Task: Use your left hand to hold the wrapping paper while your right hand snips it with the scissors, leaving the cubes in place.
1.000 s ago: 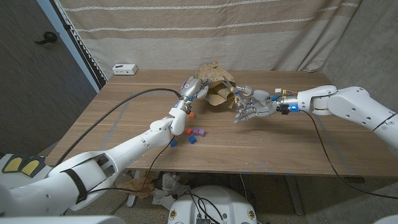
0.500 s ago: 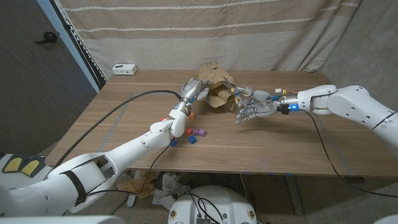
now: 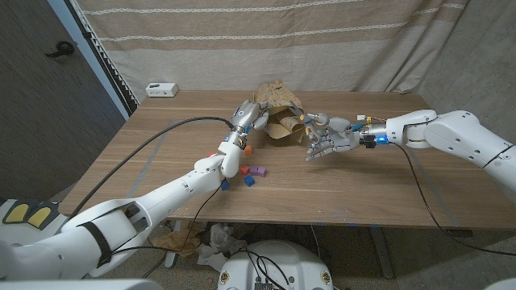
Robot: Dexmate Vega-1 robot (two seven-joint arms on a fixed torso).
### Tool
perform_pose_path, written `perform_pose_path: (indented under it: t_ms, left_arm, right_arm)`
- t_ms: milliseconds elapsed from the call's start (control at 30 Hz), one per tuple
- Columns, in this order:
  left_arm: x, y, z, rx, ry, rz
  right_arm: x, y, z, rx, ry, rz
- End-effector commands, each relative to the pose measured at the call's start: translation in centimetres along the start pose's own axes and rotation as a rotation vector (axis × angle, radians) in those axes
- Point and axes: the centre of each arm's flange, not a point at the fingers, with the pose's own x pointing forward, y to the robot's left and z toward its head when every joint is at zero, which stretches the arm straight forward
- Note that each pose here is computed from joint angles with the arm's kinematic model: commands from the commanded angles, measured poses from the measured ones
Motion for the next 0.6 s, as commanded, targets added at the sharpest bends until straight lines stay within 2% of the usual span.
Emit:
perform_pose_path:
  t_ms: [33,600]
  left_arm:
    - [-0.54,0.07,-0.05,0.004,0.001,0.009]
    - [-1.28,0.44,0.12,-0.025,-0.004,0.007]
  right_arm:
    - [-0.17,0.03,-0.09,-0.001,0.016,-0.007]
    - [-0.38,-0.08,0.14,-0.01,0.027,-0.017]
